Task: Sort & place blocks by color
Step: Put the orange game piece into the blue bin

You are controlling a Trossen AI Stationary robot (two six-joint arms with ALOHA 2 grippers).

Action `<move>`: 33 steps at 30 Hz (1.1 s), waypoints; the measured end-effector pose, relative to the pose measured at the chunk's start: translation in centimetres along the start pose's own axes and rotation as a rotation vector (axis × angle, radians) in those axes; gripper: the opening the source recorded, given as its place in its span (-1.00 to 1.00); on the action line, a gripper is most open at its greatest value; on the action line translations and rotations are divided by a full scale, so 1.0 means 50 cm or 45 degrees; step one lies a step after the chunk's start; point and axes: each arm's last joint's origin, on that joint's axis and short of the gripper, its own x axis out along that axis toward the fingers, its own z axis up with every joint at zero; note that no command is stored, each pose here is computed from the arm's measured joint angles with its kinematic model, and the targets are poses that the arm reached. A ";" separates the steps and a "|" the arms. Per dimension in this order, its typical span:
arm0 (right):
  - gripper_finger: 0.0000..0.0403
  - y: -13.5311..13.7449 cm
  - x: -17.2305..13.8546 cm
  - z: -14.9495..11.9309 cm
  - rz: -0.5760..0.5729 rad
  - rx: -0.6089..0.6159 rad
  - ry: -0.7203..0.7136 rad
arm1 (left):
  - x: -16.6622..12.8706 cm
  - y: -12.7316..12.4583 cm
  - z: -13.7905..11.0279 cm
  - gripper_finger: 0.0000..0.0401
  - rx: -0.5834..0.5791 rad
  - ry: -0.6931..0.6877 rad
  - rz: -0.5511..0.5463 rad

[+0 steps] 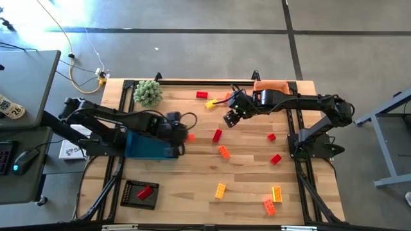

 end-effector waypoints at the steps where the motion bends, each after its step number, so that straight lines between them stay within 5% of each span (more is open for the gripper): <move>1: 0.18 0.000 0.000 0.001 0.003 -0.008 -0.003 | -0.006 0.005 -0.020 -0.44 -0.010 0.055 0.030; 11: 0.18 0.001 0.000 0.002 0.014 -0.017 -0.005 | -0.030 0.020 -0.152 -0.44 -0.356 0.029 0.136; 17: 0.18 0.004 0.000 0.005 0.031 0.072 -0.024 | -0.019 0.022 -0.227 -0.44 -0.422 0.091 0.155; 33: 0.18 0.044 -0.013 -0.043 0.117 0.336 0.145 | 0.003 0.014 -0.264 -0.35 -0.476 0.103 0.069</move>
